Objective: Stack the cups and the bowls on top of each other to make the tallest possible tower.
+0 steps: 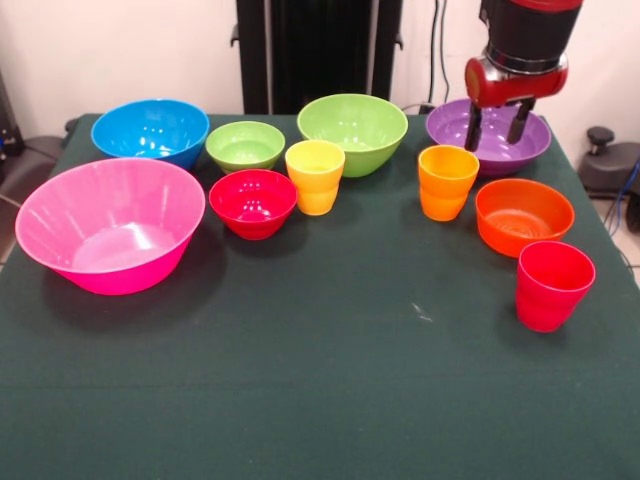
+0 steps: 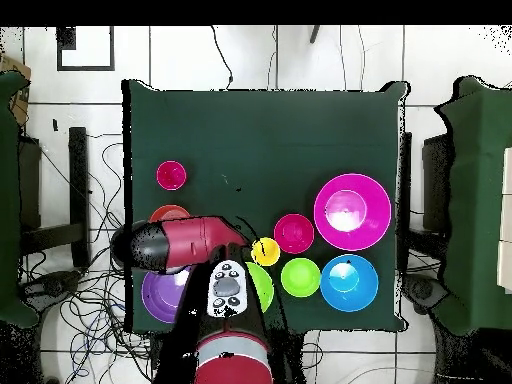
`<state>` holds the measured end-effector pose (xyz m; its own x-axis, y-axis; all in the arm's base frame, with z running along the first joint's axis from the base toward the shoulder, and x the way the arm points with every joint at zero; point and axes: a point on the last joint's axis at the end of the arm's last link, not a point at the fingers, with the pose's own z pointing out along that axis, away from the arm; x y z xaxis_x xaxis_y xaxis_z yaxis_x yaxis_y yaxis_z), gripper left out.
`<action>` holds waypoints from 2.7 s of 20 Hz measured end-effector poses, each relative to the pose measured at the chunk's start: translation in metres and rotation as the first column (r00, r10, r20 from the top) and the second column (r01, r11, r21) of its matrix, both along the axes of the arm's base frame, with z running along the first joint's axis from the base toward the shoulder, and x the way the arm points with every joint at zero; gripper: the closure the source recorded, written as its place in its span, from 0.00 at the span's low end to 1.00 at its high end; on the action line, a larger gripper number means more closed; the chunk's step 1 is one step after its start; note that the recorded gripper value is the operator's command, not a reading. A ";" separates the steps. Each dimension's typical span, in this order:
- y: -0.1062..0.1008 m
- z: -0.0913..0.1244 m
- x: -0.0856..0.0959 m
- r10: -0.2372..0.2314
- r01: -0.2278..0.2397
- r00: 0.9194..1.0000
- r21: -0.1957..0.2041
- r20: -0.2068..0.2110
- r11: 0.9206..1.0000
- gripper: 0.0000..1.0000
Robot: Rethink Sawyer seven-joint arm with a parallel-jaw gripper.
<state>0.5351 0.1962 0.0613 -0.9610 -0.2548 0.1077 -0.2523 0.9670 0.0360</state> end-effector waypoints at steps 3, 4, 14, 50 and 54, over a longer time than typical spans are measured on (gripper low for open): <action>0.005 0.000 -0.005 -0.008 0.008 1.000 0.004 -0.011 1.000 0.00; 0.007 -0.001 -0.009 -0.012 0.012 1.000 0.006 -0.018 1.000 0.00; 0.009 -0.007 -0.037 -0.026 0.026 0.997 0.002 -0.073 1.000 0.00; -0.036 -0.026 -0.076 -0.061 0.061 0.994 0.002 -0.090 0.998 0.00; -0.036 -0.031 -0.082 -0.051 0.051 0.995 0.004 -0.080 0.999 0.00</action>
<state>0.4536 0.1602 0.0301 -0.9611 -0.2065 0.1834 -0.1987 0.9782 0.0598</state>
